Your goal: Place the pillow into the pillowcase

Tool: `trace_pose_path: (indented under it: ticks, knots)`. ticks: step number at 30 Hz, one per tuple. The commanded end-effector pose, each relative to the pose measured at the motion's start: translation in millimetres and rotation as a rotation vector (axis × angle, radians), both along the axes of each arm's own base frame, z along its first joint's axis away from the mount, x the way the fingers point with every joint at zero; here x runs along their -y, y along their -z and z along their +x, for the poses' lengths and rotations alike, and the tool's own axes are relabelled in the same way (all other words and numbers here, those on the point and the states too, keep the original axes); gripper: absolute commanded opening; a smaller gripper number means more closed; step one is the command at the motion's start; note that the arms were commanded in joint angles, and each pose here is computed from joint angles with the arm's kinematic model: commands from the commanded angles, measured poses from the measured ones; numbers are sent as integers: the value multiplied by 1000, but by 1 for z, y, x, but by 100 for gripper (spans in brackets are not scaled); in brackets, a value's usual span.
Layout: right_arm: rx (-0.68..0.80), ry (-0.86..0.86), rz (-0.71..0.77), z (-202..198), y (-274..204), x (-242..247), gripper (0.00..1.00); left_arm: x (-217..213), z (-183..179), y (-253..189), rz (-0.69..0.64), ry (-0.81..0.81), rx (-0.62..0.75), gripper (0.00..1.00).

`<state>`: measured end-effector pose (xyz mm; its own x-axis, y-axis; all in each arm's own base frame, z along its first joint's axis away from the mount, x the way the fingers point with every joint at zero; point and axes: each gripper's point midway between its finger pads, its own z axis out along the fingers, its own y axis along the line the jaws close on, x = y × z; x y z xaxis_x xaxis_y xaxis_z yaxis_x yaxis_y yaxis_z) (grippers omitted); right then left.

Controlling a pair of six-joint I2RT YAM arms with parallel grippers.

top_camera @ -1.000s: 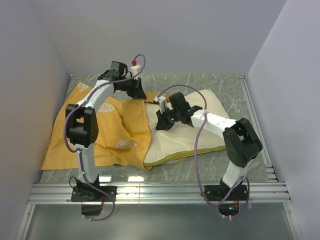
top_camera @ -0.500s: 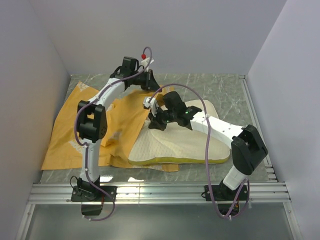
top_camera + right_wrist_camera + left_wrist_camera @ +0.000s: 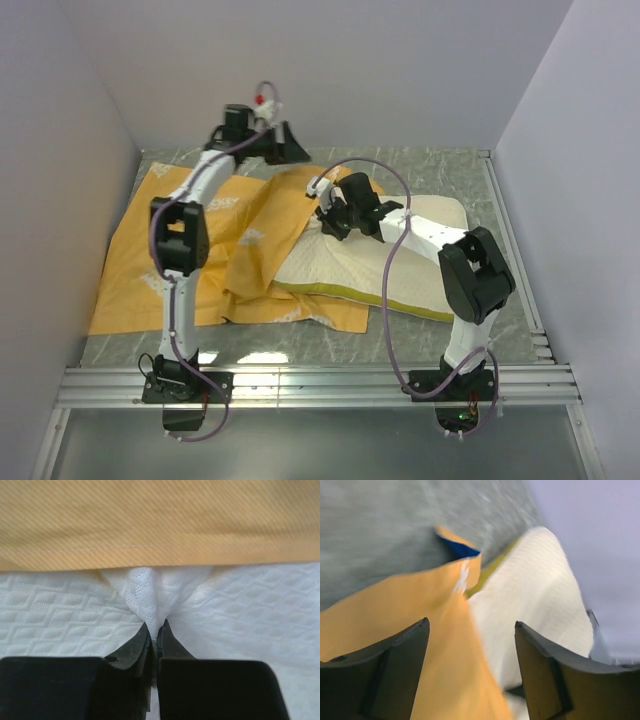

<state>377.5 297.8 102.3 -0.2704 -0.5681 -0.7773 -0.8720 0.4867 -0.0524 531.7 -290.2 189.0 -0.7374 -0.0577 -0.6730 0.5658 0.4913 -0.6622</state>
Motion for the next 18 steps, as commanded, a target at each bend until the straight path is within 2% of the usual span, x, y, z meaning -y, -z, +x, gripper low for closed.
trace_pose_path:
  ticks: [1, 3, 5, 6, 7, 8, 9, 10, 11, 12, 14, 16, 18]
  knots:
    - [175, 102, -11, 48, -24, 12, 0, -124, 27, -114, -17, -263, 246, 77]
    - [171, 117, -29, 54, -26, 13, 0, -152, 3, -127, 48, -292, 287, 79]
    - [122, 123, -45, 52, -29, 12, 30, -179, -17, -127, 140, -290, 337, 79]
    - [110, 125, -41, 50, -35, 11, 43, -183, -43, -133, 174, -282, 355, 79]
    - [119, 127, -22, 44, -51, 13, 77, -191, -60, -123, 229, -294, 322, 78]
    - [102, 117, -24, 35, -55, 17, 88, -193, -80, -91, 283, -266, 286, 76]
    - [94, 103, -16, 26, -63, 19, 91, -195, -106, -107, 314, -256, 357, 75]
    - [106, 73, 18, 14, -86, 19, 92, -196, -120, -97, 343, -259, 360, 74]
    - [58, 56, -1, -2, -86, 25, 92, -196, -134, -87, 373, -249, 372, 74]
    - [57, 41, 16, -13, -102, 27, 92, -195, -161, -68, 395, -232, 354, 73]
    - [-32, -2, 25, -42, -102, 30, 91, -181, -190, -33, 457, -173, 328, 72]
    - [-110, -12, 46, -64, -101, 31, 89, -161, -210, -25, 490, -134, 358, 71]
    - [-208, -19, 65, -83, -92, 31, 87, -155, -218, 1, 541, -137, 320, 69]
